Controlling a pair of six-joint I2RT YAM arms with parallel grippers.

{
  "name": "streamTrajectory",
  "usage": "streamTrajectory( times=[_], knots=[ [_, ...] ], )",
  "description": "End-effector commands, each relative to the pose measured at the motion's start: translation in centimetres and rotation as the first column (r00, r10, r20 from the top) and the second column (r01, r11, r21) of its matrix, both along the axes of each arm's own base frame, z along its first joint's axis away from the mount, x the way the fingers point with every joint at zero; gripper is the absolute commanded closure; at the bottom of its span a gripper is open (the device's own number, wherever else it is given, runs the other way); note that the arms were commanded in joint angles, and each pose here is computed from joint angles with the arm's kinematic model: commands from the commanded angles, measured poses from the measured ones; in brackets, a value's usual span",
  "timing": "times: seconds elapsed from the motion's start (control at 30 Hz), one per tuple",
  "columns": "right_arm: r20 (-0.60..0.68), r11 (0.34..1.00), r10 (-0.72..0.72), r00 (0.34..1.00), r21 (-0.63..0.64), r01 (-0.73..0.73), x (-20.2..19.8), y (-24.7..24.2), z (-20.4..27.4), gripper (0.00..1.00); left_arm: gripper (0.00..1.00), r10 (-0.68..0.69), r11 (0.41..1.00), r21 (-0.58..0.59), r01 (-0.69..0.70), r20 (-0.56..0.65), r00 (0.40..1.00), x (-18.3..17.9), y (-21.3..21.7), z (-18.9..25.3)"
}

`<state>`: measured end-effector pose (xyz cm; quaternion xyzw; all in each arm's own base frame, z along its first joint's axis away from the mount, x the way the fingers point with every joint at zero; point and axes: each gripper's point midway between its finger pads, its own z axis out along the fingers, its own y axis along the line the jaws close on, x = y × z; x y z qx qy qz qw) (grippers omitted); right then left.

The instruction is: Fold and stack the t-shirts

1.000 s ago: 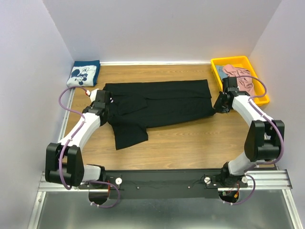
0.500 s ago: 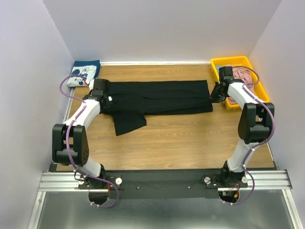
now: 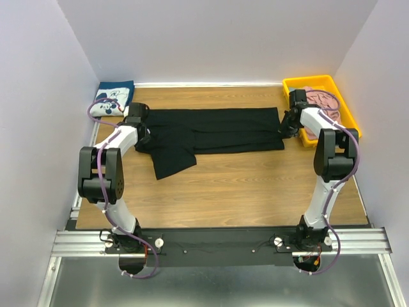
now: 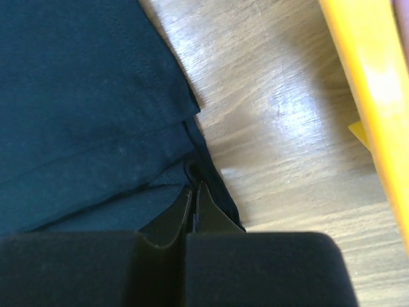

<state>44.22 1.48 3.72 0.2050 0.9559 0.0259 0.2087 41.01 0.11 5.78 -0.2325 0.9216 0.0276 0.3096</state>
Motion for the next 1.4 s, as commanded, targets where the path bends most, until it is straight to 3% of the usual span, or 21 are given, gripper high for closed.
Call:
streamTrajectory(
  times=[0.0, 0.1, 0.13, 0.17, 0.37, 0.53, 0.7, 0.87, 1.1, 1.37],
  knots=[
    [0.009, 0.999, -0.007, 1.0, -0.032, 0.008, 1.1, -0.8, -0.5, 0.96, 0.98, 0.005, 1.0, 0.009, -0.005, 0.022, 1.0, 1.4, 0.5, -0.4],
    [0.002, 1.0, -0.003, 1.0, -0.026, 0.003, 1.2, -0.7, -0.9, 0.93, 0.91, 0.014, 1.0, 0.011, -0.014, 0.014, 1.0, 1.3, 0.7, -0.9],
    [0.004, 1.0, -0.003, 1.0, -0.022, 0.003, 1.3, -0.7, -0.9, 0.9, 0.83, 0.015, 1.0, 0.01, -0.015, 0.013, 1.0, 1.2, 0.7, -0.9],
    [0.008, 1.0, 0.009, 1.0, -0.01, -0.009, 1.4, -0.5, -0.7, 0.8, 0.79, 0.017, 1.0, 0.011, -0.017, 0.026, 1.0, 1.2, 0.7, -0.5],
    [0.045, 0.999, 0.042, 0.998, 0.009, -0.043, 1.1, 0.1, 1.2, 0.49, 0.43, 0.028, 0.999, 0.027, -0.031, 0.097, 0.995, 0.4, 1.1, 2.4],
    [0.123, 0.998, 0.06, 0.991, 0.01, -0.062, 0.1, 1.0, 5.0, 0.38, 0.29, 0.019, 0.999, 0.04, -0.025, 0.131, 0.991, -2.7, 0.8, 3.9],
    [0.145, 0.995, 0.096, 0.985, -0.018, -0.094, -2.6, 2.3, 6.3, 0.34, 0.28, -0.036, 0.999, 0.044, 0.03, 0.141, 0.989, -6.5, -0.9, 4.2],
    [0.165, 0.995, 0.103, 0.981, -0.002, -0.104, -4.8, 3.3, 6.4, 0.31, 0.25, -0.175, 0.984, -0.019, 0.177, 0.093, 0.98, -10.4, -5.0, 2.7],
    [0.151, 0.993, 0.107, 0.983, 0.028, -0.113, -6.7, 3.9, 5.2, 0.25, 0.24, -0.244, 0.968, -0.069, 0.243, -0.012, 0.97, -12.5, -7.3, -1.0],
    [0.138, 0.989, 0.128, 0.982, 0.059, -0.137, -7.7, 4.6, 4.5, 0.24, 0.41, -0.254, 0.966, -0.078, 0.245, -0.127, 0.959, -13.3, -8.1, -4.7]
  ],
)
